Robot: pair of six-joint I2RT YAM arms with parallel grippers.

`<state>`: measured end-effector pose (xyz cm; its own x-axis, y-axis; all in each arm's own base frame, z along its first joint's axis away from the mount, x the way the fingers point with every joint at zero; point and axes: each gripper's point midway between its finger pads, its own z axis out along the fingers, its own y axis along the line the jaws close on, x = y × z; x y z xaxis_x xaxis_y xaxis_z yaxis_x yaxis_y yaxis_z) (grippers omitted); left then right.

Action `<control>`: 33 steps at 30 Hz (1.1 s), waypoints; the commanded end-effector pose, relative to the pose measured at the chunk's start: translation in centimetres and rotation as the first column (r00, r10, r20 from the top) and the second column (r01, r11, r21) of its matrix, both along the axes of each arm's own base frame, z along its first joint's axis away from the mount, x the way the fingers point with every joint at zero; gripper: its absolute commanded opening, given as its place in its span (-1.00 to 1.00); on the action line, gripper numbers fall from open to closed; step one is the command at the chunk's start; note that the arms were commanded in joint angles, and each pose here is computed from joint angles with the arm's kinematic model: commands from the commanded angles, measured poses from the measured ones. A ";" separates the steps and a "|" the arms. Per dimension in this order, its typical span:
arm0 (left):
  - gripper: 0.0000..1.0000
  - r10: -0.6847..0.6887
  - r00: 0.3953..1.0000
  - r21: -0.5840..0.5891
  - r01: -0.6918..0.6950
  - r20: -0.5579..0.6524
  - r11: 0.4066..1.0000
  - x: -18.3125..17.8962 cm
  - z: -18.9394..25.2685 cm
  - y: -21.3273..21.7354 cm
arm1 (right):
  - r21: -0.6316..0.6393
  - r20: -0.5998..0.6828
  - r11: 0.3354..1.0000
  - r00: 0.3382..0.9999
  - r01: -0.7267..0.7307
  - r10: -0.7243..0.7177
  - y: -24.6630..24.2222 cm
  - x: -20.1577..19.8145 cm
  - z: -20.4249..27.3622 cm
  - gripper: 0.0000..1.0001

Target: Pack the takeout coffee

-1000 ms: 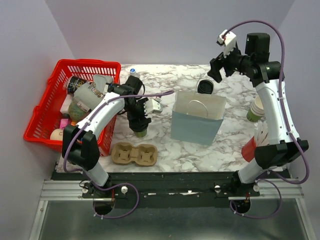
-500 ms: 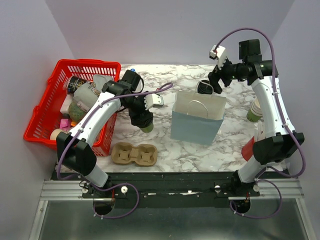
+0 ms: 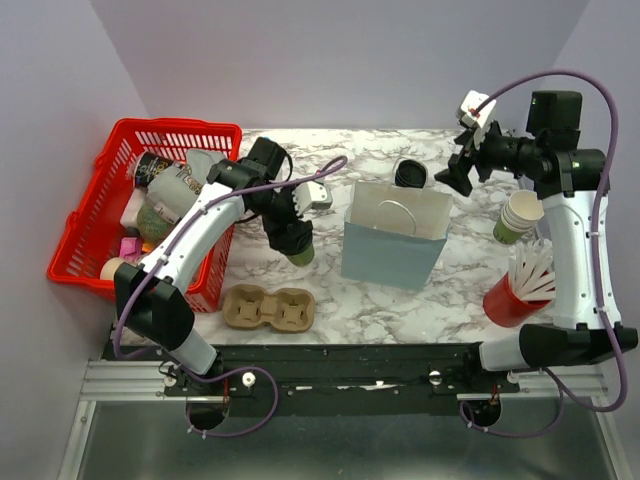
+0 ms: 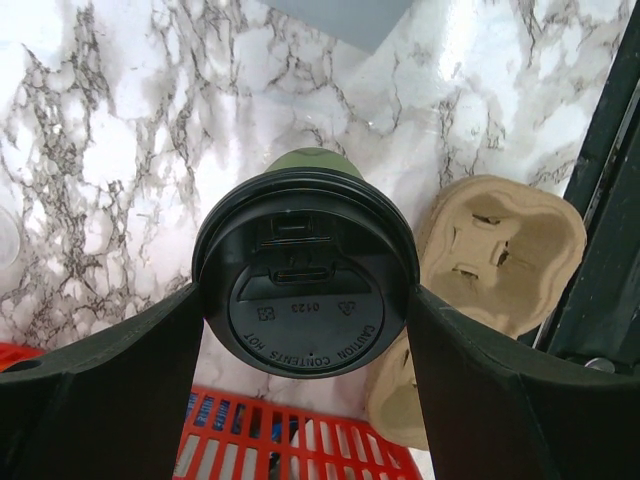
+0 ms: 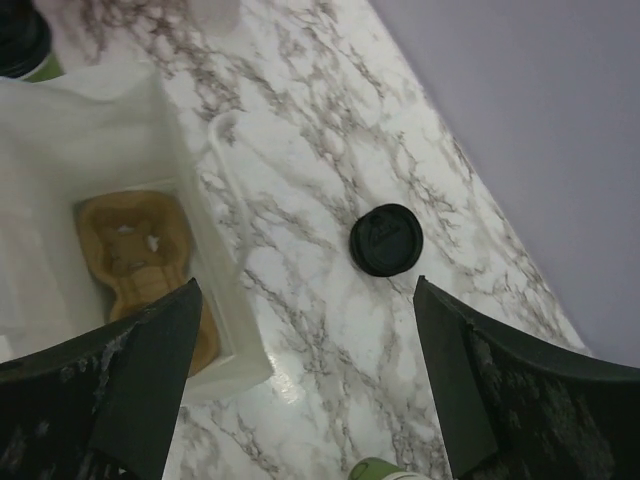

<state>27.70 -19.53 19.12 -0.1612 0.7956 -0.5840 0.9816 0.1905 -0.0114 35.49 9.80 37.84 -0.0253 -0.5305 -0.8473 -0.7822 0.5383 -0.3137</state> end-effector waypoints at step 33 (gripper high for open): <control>-1.00 0.313 0.841 -0.458 -0.089 0.441 0.885 5.6 24.8 -1.5 | -0.126 -0.058 0.959 0.967 -0.253 0.247 6.0 -2.0 -6.8 -0.99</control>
